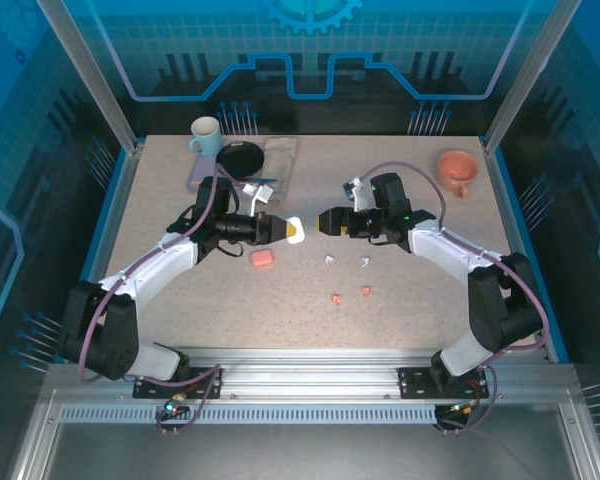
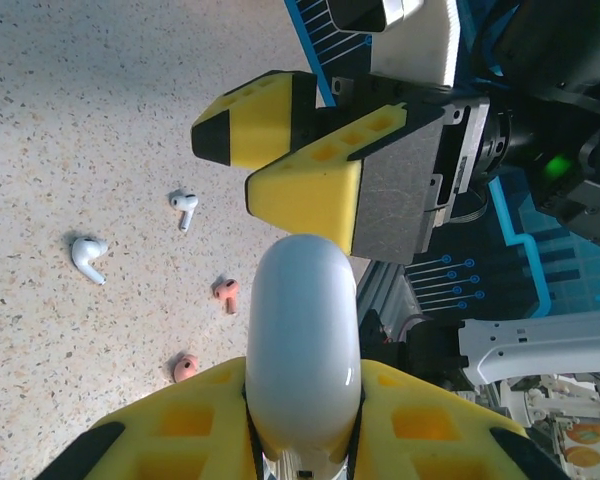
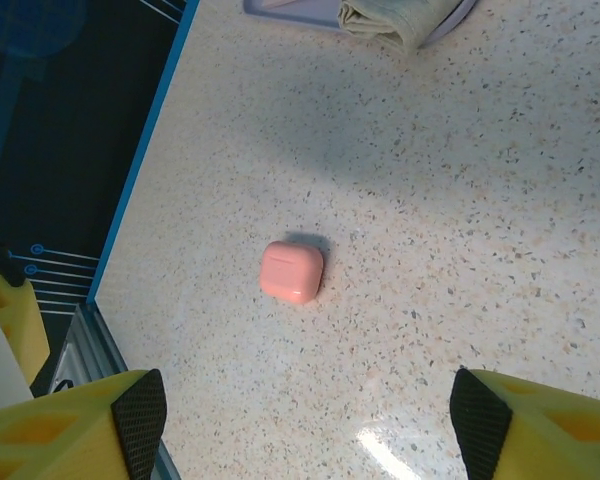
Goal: Insert the wireless bluetooth earbuds into the charging case
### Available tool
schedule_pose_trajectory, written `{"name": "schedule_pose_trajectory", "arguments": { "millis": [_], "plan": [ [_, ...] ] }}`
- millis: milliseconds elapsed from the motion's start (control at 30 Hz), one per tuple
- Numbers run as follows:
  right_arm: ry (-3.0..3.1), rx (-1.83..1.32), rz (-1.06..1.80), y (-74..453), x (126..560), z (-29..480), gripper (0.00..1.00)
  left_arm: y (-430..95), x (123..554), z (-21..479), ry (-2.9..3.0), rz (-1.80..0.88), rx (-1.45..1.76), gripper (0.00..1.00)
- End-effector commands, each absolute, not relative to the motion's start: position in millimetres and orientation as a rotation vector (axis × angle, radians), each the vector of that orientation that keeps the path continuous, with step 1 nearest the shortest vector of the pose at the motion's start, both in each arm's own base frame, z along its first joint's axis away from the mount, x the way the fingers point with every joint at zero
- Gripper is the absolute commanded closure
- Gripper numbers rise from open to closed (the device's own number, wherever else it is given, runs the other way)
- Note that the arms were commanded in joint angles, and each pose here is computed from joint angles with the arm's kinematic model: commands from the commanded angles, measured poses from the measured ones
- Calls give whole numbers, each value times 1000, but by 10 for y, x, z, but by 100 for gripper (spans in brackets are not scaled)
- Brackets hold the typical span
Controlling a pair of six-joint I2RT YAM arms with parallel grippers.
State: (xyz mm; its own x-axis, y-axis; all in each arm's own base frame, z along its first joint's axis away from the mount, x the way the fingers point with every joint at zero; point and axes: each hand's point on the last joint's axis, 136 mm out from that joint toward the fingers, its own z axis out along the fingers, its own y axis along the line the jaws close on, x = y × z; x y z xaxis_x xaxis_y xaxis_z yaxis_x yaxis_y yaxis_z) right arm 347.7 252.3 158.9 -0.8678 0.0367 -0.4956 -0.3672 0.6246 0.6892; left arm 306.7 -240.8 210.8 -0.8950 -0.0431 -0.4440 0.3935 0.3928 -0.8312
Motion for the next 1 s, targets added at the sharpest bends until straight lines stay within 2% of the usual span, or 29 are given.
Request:
{"name": "schedule_pose_trajectory", "arguments": {
  "millis": [0, 200, 467, 700, 967],
  "plan": [
    [2325, -291, 1206, 2513, 3350, 1835, 22, -2447, 3023, 2303, 2202, -1527, 383, 100],
    [2209, -356, 1313, 2593, 3164, 2159, 21, -2451, 3034, 2285, 2207, -1529, 379, 100],
    [2211, -450, 1327, 2956, 3148, 2248, 21, -2463, 3067, 2274, 2213, -1526, 377, 100],
    [2282, -453, 1279, 3059, 3185, 2024, 23, -2483, 3078, 2296, 2208, -1529, 383, 100],
    [2346, -316, 1245, 2802, 3351, 1669, 24, -2489, 3063, 2352, 2195, -1535, 394, 100]
  ]
}}
